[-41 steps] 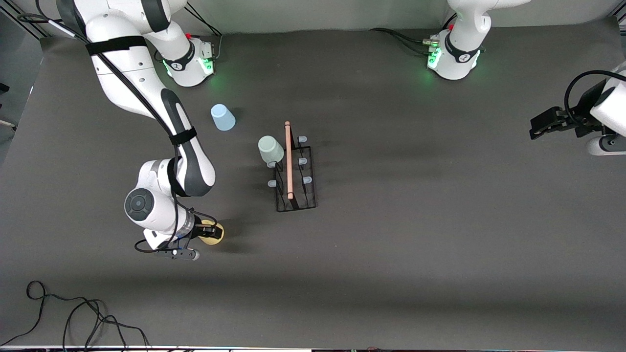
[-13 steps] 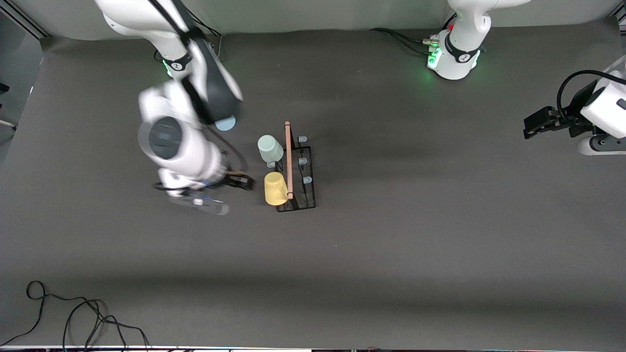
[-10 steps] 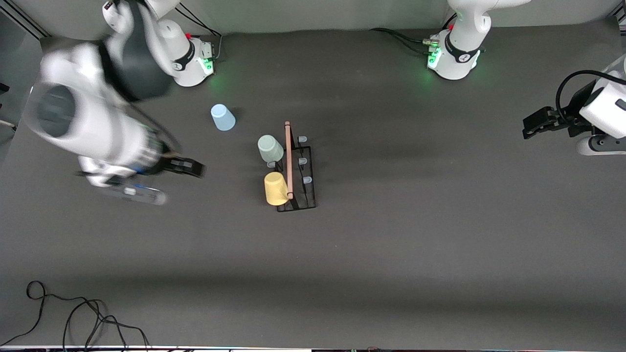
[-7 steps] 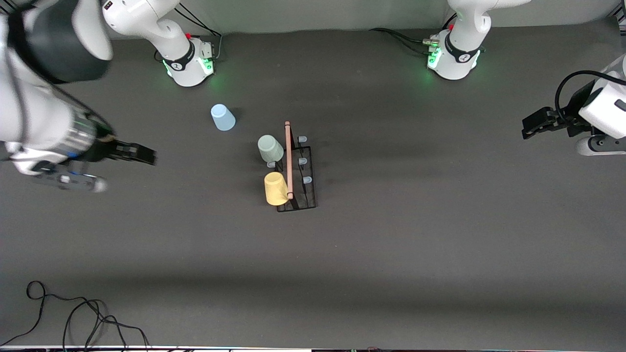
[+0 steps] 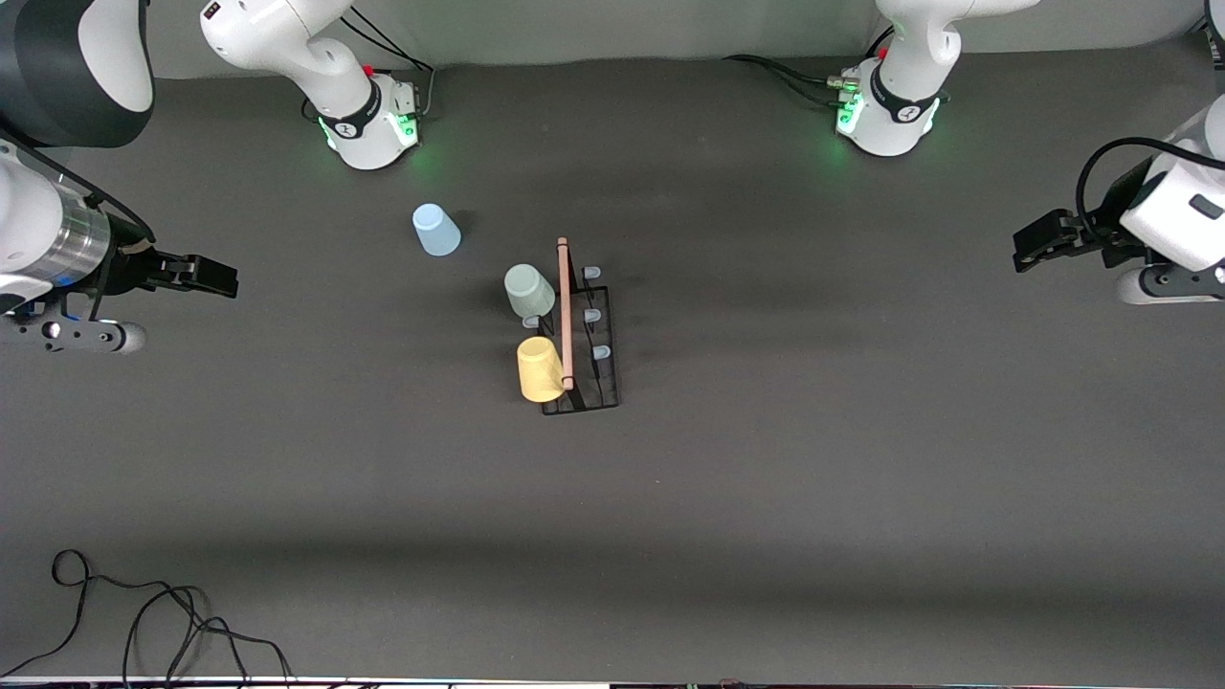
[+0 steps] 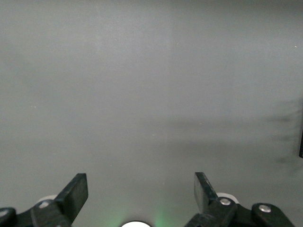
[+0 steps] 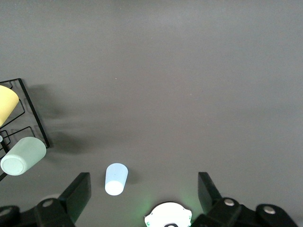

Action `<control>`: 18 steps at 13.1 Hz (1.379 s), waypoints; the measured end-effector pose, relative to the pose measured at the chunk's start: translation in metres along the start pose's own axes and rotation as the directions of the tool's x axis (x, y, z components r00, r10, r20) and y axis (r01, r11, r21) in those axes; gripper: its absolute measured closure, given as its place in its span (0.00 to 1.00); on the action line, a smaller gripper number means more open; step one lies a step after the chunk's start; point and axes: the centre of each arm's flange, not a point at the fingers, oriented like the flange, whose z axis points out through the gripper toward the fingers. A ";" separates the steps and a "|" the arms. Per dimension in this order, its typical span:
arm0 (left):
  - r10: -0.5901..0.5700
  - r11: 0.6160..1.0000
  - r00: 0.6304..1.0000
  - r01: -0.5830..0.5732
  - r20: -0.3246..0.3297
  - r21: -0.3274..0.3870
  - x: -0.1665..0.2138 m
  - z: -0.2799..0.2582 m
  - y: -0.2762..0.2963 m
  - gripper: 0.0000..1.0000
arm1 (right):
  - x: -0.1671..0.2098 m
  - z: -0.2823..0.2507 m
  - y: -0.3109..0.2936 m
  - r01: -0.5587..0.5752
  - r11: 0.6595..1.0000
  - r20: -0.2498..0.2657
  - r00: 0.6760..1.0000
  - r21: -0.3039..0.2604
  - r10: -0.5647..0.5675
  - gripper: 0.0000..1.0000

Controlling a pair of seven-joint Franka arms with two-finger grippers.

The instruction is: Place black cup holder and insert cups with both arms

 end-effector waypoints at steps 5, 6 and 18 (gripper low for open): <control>0.002 1.000 1.000 -0.002 -0.006 0.003 -0.001 -0.001 0.008 0.00 | 0.002 0.000 0.001 -0.001 1.000 -0.007 1.000 0.001 0.001 0.00; -0.001 1.000 1.000 0.001 -0.010 0.003 0.000 -0.001 0.006 0.00 | 0.004 0.002 0.001 0.002 1.000 -0.006 1.000 0.005 -0.002 0.00; -0.035 0.999 0.999 0.035 -0.034 -0.003 0.005 -0.006 -0.026 0.00 | -0.022 0.019 0.049 0.096 0.994 -0.133 0.987 0.049 -0.089 0.00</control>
